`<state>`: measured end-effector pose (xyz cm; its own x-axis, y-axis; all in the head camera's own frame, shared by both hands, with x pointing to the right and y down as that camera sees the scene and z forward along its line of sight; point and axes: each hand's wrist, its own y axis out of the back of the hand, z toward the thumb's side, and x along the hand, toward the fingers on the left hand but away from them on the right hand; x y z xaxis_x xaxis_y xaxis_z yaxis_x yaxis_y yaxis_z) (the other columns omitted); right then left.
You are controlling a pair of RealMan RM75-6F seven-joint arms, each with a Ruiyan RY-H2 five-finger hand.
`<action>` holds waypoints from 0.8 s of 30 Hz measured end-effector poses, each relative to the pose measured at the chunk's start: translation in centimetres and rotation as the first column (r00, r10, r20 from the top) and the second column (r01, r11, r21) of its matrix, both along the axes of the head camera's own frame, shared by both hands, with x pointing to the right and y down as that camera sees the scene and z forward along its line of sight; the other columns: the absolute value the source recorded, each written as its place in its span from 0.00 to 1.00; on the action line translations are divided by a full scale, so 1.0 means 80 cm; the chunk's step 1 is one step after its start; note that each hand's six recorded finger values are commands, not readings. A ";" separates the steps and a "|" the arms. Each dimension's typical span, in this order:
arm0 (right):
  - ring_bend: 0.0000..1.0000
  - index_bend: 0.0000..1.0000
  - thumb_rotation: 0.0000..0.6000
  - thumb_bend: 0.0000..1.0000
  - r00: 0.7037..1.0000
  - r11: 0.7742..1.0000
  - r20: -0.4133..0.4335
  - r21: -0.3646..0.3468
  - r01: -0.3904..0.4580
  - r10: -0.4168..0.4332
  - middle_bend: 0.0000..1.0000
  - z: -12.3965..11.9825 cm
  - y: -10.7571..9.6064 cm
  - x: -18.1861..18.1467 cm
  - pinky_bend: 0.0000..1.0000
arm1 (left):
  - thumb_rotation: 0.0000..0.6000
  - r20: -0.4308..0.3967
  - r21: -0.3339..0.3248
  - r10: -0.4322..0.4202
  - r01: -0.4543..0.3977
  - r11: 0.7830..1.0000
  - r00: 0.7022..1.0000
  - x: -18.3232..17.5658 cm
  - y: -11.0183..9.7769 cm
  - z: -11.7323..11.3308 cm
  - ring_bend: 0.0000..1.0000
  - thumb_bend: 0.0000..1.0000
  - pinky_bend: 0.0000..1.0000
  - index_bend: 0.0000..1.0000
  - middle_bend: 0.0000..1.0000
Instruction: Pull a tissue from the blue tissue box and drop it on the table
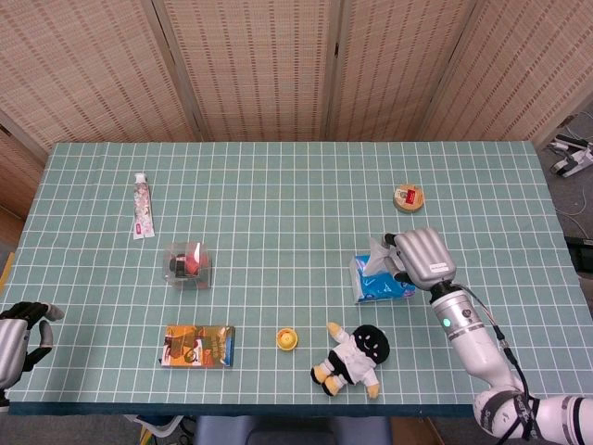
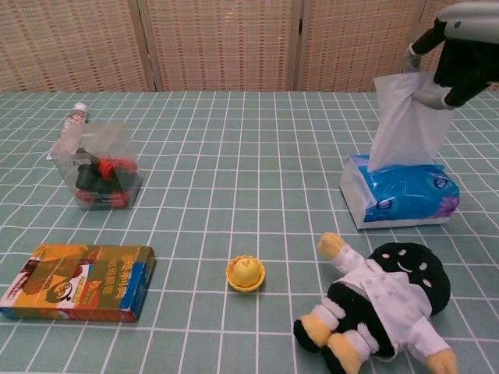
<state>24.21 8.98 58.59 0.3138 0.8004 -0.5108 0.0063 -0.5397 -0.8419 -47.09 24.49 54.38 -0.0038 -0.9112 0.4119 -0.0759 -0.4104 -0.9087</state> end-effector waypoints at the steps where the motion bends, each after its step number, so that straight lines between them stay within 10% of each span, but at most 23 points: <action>1: 1.00 0.75 1.00 0.60 1.000 1.000 0.006 0.016 -0.001 0.000 1.00 -0.008 -0.003 -0.001 1.00 | 1.00 0.001 -0.001 0.000 0.000 1.000 1.000 0.000 0.000 0.000 0.39 0.40 0.52 0.58 0.49; 18: 1.00 0.75 1.00 0.59 0.977 0.984 0.209 0.175 -0.009 -0.029 1.00 -0.075 -0.017 -0.043 1.00 | 1.00 0.001 -0.008 0.002 -0.002 1.000 1.000 0.000 0.000 0.003 0.39 0.40 0.52 0.58 0.49; 24: 1.00 0.19 1.00 0.13 0.964 0.990 0.250 0.125 0.058 -0.088 1.00 -0.055 -0.003 -0.069 1.00 | 1.00 -0.005 -0.006 0.004 -0.005 1.000 1.000 0.001 0.000 0.002 0.39 0.40 0.52 0.58 0.50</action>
<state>18.72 8.71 54.20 0.4810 0.8194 -0.3118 0.1927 -0.4457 -0.8742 -46.99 24.53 54.53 0.0022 -0.9088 0.4171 -0.0783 -0.4160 -0.9060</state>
